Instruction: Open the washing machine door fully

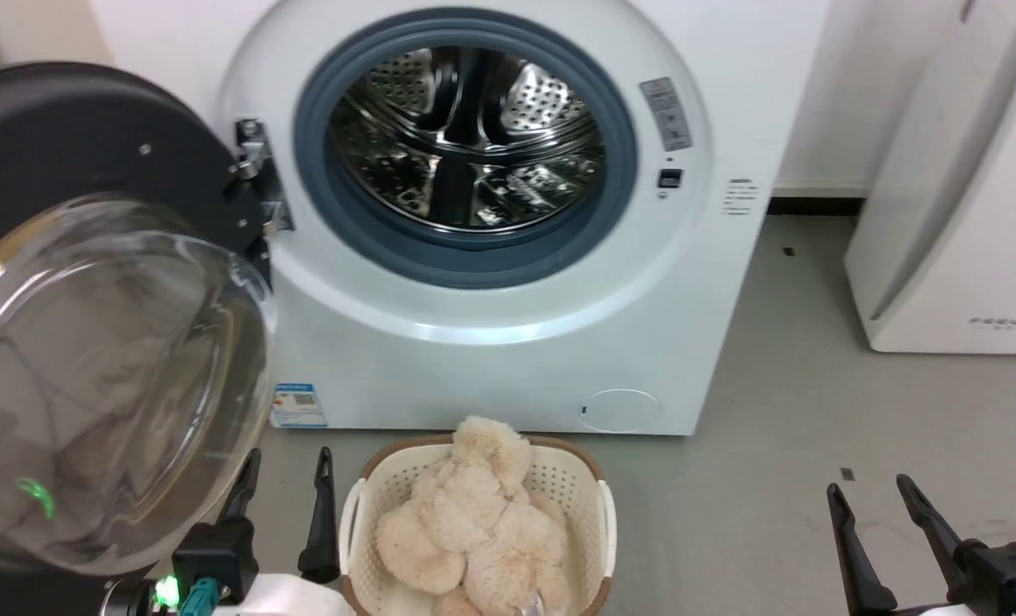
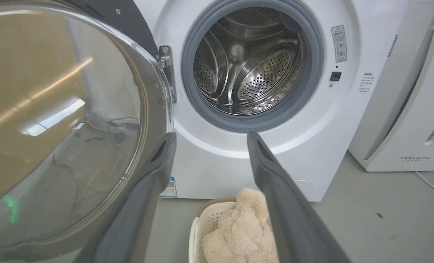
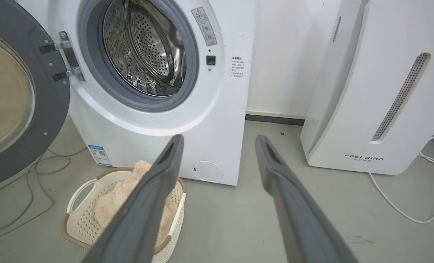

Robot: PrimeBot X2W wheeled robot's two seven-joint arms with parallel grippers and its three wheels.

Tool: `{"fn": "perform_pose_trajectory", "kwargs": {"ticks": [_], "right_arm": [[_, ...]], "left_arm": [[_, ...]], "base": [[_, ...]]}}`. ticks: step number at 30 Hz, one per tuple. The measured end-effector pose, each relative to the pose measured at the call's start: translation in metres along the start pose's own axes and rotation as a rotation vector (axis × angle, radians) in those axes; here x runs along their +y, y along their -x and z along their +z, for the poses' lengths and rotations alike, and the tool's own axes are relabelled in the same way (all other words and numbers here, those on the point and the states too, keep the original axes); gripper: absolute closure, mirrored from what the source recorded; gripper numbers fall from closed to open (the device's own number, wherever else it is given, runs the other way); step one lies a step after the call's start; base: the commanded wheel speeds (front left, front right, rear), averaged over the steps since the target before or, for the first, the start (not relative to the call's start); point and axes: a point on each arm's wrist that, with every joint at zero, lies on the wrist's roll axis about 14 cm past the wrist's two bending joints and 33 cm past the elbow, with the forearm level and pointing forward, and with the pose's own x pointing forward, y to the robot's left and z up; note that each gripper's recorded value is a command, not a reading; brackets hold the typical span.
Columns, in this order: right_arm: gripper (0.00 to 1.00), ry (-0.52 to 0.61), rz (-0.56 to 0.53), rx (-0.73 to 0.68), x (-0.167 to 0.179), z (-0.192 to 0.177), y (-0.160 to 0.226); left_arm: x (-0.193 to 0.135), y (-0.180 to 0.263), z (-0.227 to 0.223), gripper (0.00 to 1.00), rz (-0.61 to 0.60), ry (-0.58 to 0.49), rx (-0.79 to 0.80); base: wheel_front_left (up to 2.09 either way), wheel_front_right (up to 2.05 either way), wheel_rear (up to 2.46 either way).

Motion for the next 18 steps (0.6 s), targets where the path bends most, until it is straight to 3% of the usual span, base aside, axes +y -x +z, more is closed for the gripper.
{"fn": "perform_pose_trajectory", "kwargs": {"ticks": [18], "right_arm": [[0.0,-0.009,-0.013,0.023,-0.002,-0.008,0.006]], "left_arm": [[-0.017,-0.005,-0.018,0.0,-0.052,-0.012,0.063]], "base": [[0.0,0.0,0.0]]}}
